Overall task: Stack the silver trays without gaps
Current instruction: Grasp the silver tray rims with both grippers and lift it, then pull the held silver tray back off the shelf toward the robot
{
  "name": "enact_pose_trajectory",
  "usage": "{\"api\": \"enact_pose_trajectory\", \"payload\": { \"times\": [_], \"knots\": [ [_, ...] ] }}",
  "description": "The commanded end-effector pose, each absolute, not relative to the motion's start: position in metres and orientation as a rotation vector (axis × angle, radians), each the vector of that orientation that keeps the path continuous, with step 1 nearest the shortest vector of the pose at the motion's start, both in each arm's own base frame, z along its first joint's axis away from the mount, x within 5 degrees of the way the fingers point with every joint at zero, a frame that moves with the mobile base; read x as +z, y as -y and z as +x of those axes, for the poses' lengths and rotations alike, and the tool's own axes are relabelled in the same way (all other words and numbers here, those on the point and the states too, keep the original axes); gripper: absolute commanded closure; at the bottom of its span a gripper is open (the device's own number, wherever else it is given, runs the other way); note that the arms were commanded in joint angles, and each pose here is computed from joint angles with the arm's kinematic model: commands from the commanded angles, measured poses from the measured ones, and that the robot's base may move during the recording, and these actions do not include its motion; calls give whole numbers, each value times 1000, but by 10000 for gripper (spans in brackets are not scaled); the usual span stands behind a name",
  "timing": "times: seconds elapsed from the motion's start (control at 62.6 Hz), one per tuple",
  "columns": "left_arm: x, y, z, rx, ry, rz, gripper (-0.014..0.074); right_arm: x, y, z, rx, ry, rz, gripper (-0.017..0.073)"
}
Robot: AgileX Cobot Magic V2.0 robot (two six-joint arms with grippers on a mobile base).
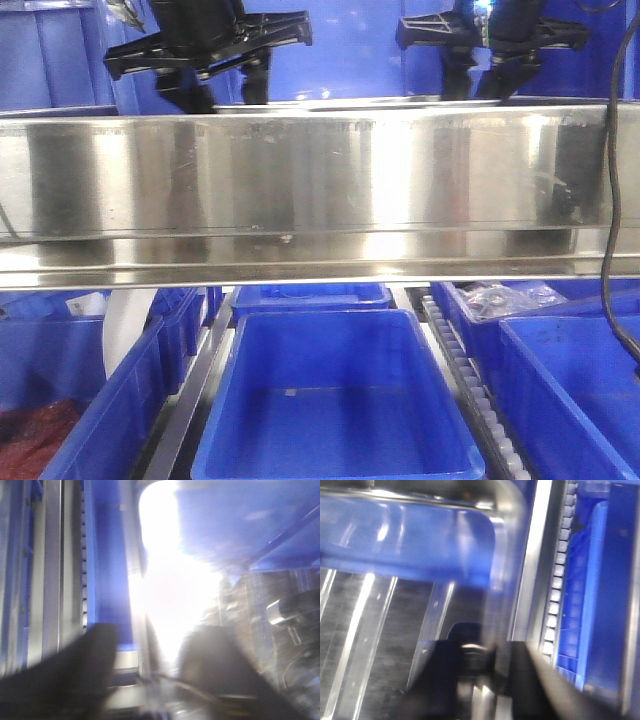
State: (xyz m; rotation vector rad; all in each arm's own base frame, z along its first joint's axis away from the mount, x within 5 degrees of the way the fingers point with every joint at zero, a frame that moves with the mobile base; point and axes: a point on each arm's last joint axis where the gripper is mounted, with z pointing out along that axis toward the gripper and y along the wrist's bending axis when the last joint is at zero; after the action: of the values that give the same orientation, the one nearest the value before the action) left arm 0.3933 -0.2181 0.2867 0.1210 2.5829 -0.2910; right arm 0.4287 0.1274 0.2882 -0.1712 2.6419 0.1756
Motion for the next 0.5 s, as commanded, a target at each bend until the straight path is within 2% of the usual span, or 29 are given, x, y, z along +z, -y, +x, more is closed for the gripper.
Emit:
{"api": "enact_pose_trajectory", "payload": {
  "times": [0.0,0.016,0.08,0.288,0.48],
  "knots": [
    [316,216,390,-343,-2489,111,628,315,-127,423,196,-2576,-175,422],
    [316,216,390,-342,-2489,114,648,314,-127,424,196,-2578,-175,436],
    [316,216,390,-341,-2488,116,630,314,-127,424,195,-2582,-174,507],
    [324,213,389,-295,-2511,127,634,324,-125,418,199,-2566,-174,494],
    [358,207,381,-253,-2512,161,634,357,-120,401,214,-2501,-170,494]
  ]
}}
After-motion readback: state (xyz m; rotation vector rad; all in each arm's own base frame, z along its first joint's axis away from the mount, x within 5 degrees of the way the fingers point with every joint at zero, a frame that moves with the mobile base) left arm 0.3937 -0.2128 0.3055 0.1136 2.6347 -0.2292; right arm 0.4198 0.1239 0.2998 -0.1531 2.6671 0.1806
